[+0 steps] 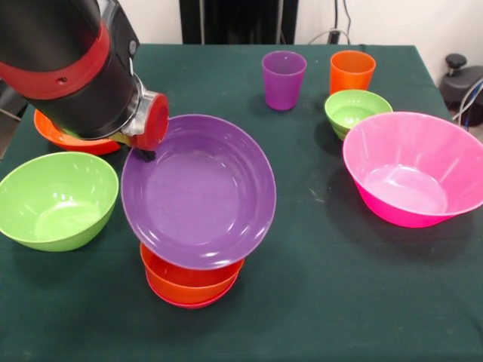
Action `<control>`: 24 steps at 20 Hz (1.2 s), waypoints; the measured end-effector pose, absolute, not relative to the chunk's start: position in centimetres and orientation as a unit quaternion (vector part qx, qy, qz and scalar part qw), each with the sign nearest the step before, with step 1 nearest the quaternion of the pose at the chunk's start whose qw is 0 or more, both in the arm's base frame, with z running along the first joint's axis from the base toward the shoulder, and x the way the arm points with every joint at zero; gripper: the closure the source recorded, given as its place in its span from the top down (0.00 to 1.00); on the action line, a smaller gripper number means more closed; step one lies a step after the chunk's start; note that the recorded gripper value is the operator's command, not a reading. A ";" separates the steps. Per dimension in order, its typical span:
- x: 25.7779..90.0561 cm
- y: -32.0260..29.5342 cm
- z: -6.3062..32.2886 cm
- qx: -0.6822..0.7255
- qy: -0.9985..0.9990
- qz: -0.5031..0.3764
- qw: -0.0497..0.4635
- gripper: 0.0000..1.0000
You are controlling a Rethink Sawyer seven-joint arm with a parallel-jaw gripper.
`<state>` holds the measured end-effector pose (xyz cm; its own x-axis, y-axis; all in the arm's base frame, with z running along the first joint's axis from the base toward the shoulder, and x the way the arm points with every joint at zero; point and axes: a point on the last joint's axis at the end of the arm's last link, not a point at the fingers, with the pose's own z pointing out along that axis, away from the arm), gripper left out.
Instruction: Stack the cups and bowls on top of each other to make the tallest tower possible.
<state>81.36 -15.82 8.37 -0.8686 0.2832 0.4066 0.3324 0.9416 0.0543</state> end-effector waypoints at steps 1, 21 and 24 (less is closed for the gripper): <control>81.4 -16.0 8.7 -0.160 -0.965 -0.061 0.198 0.00; 82.1 -17.4 9.7 -0.167 -0.970 -0.042 0.170 0.00; 82.8 -18.0 9.5 -0.172 -0.974 -0.033 0.144 0.00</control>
